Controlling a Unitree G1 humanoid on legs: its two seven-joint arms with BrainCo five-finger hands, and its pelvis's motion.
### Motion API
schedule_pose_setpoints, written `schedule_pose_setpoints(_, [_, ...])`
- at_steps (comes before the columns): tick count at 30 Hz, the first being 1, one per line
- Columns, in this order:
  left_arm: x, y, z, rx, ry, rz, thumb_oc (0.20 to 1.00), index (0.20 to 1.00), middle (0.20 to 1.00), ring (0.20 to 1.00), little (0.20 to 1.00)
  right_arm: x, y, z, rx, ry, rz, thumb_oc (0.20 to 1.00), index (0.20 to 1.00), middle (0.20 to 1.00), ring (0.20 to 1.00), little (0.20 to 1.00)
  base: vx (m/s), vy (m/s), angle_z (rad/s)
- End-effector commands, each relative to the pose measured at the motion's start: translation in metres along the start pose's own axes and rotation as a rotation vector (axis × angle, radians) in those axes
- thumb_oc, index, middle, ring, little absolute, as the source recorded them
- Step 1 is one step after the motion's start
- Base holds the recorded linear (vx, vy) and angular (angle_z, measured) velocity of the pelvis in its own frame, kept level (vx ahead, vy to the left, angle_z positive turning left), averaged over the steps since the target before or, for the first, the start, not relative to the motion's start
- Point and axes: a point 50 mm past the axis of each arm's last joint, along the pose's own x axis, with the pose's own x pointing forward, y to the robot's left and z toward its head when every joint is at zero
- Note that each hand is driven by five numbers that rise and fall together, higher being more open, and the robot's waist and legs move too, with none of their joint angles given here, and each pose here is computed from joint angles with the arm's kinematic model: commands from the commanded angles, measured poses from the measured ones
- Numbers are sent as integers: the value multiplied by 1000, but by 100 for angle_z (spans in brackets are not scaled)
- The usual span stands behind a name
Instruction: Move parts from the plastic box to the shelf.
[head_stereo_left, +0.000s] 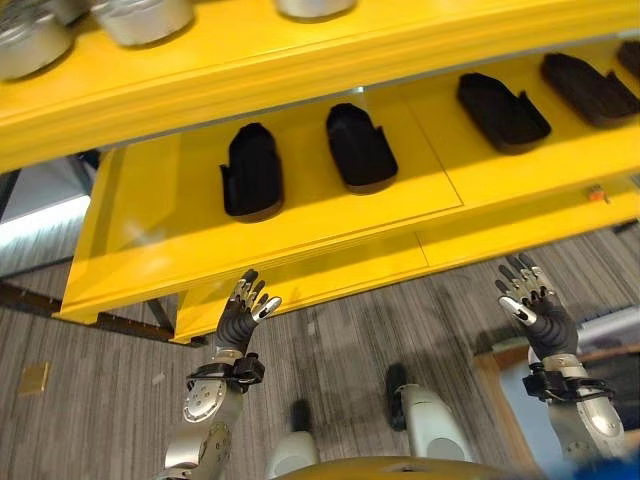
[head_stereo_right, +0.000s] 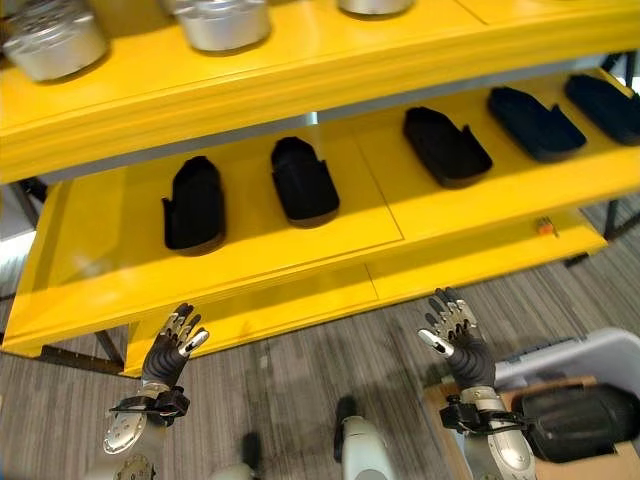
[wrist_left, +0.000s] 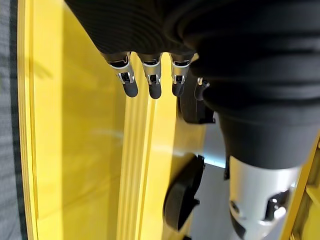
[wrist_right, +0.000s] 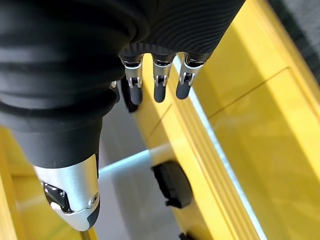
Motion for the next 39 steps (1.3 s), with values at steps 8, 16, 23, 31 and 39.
schedule_pose_setpoints(8, [-7,19,27,61,-115,24,1000,1000,1000,1000,1000,9,16,-7,18,1,78,1000,1000,1000,1000,1000,66,83,-78])
schedule_pose_setpoints(16, [-18,34,29,120,-79,55,1000,1000,1000,1000,1000,3,22,-16,58,57,103,1000,1000,1000,1000,1000,37,119,-60])
schedule_pose_setpoints(23, [-12,39,42,184,-108,59,1000,1000,1000,1000,1000,11,35,-19,61,63,150,1000,1000,1000,1000,1000,-67,80,-50])
schedule_pose_setpoints(31, [-27,51,36,156,-77,111,1000,1000,1000,1000,1000,10,34,-17,28,63,152,1000,1000,1000,1000,1000,53,-95,-120])
schedule_pose_setpoints(39, [-23,40,24,112,-50,91,1000,1000,1000,1000,1000,3,18,-9,-6,49,86,1000,1000,1000,1000,1000,125,-202,5])
